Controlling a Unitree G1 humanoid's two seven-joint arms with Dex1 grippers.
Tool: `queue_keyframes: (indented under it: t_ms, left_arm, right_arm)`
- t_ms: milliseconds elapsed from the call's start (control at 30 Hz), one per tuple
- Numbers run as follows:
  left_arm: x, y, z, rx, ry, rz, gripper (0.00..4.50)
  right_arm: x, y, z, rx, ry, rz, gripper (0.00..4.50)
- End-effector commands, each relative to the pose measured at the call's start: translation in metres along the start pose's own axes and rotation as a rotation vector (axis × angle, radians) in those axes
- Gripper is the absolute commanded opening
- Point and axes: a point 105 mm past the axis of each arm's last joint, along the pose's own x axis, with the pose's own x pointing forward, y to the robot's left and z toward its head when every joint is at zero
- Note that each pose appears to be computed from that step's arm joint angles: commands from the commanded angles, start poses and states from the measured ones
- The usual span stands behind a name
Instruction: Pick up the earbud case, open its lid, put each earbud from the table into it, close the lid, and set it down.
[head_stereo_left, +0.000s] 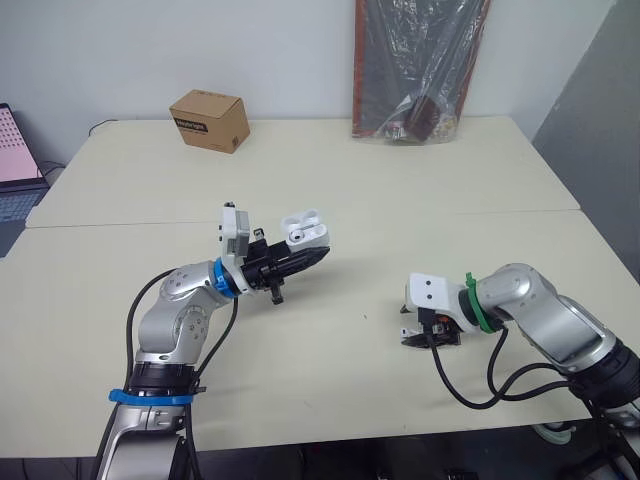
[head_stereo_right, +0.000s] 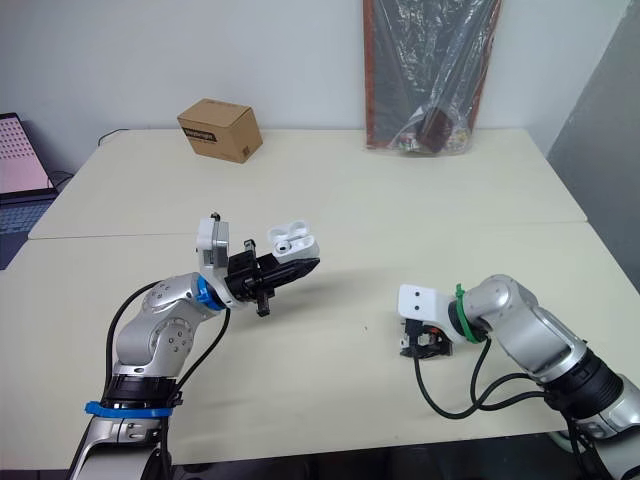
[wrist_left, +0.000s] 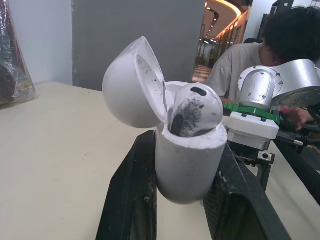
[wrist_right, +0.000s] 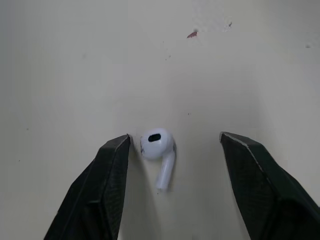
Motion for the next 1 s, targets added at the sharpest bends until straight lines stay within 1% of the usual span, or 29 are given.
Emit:
queue_keyframes:
  t_ms: [33,267,333,467,800,1000]
  left_arm:
    - [0.003,-0.002,0.012,0.045,-0.031,-0.021,0.77]
    - [0.005,-0.003,0.011,0.042,-0.035,-0.023,0.77]
    - [0.005,-0.003,0.010,0.041,-0.036,-0.024,0.77]
    - [0.006,-0.003,0.010,0.040,-0.038,-0.026,0.77]
    - [0.006,-0.004,0.009,0.037,-0.039,-0.024,0.77]
    - [0.005,-0.004,0.009,0.036,-0.038,-0.020,0.77]
  right_arm:
    - [-0.008,0.001,0.011,-0.034,0.037,-0.006,2.78]
    - [-0.006,0.007,0.025,0.016,0.118,-0.010,2.78]
    - [-0.005,0.011,0.024,0.036,0.184,-0.012,2.78]
    - [0.000,0.016,0.033,0.058,0.218,-0.028,2.78]
    - [0.004,0.016,0.030,0.067,0.355,-0.101,2.78]
    - [0.004,0.017,0.030,0.075,0.373,-0.102,2.78]
